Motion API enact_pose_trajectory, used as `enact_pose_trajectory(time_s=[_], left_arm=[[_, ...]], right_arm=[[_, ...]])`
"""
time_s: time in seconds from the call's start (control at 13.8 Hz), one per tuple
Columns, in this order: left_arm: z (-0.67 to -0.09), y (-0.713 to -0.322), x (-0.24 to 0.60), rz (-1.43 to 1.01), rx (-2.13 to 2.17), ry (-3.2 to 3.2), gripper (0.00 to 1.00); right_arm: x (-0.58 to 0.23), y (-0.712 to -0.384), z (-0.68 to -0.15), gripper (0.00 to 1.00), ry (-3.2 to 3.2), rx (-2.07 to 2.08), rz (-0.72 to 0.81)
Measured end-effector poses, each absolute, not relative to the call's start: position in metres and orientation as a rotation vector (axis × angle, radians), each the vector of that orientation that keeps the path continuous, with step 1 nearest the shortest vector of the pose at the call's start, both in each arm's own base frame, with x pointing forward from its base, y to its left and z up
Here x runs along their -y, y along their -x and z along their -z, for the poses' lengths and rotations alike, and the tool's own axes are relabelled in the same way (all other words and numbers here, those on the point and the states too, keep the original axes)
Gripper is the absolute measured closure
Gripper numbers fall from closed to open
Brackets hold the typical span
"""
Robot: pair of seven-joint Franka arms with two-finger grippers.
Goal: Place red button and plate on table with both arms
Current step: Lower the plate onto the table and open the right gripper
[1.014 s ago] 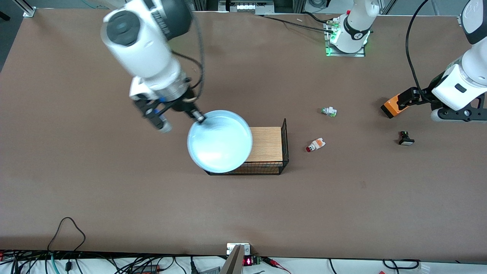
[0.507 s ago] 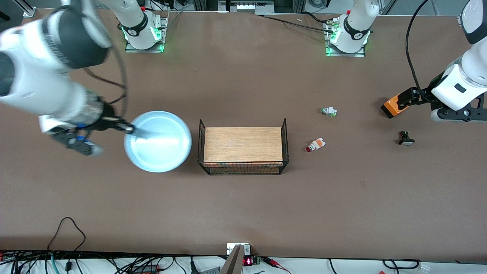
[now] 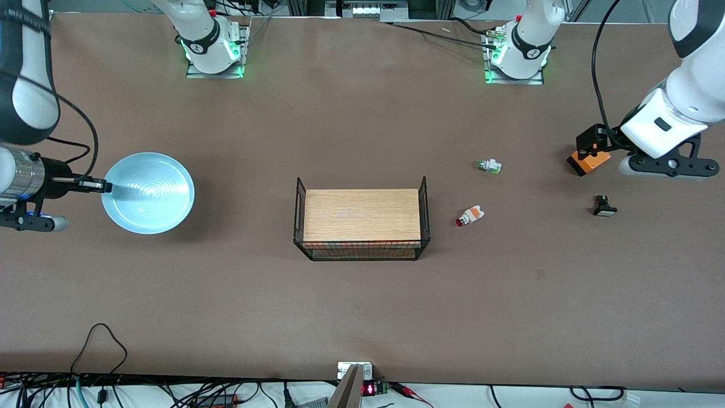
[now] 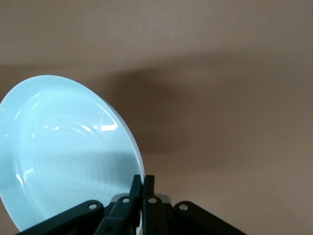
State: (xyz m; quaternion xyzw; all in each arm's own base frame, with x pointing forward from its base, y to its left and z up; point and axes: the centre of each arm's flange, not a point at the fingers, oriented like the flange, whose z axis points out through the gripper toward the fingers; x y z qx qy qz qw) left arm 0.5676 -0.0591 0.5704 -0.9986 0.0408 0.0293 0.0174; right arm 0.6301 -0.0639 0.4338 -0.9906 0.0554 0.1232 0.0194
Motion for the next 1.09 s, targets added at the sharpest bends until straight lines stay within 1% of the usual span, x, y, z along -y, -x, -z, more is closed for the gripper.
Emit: enact_pose_trajectory(time_s=[0.14,0.29,0.51,0.65,0.8,0.94,1.01,1.09], left_arm=[[-0.570,-0.568,0.057,-0.092,-0.120,3.103,0.00],[-0.571,-0.568,0.056,-0.092,-0.119,3.103,0.00],[-0.571,-0.568,0.057,-0.091,-0.120,3.103,0.00],[-0.571,-0.568,0.056,-0.090,-0.119,3.103,0.00],[-0.571,-0.568,0.056,-0.090,-0.119,3.103,0.00],[-0.571,-0.568,0.055,-0.091,-0.117,3.103,0.00],[-0.571,-0.568,0.055,-0.091,-0.115,3.103,0.00],[-0.571,-0.568,0.055,-0.092,-0.114,3.103,0.00]], right_arm=[[0.077,-0.621,-0.385,0.97,3.074,-0.140,-0.354],[0.079,-0.606,-0.330,0.97,3.080,-0.111,-0.308],[0.086,-0.567,-0.253,0.97,3.089,-0.062,-0.238],[0.093,-0.542,-0.221,0.97,3.095,-0.027,-0.191],[0.096,-0.531,-0.209,0.97,3.093,0.005,-0.189],[0.097,-0.531,-0.210,0.81,3.092,0.018,-0.188],[0.096,-0.533,-0.214,0.70,3.094,0.021,-0.175],[0.096,-0.536,-0.221,0.62,3.095,0.024,-0.166]])
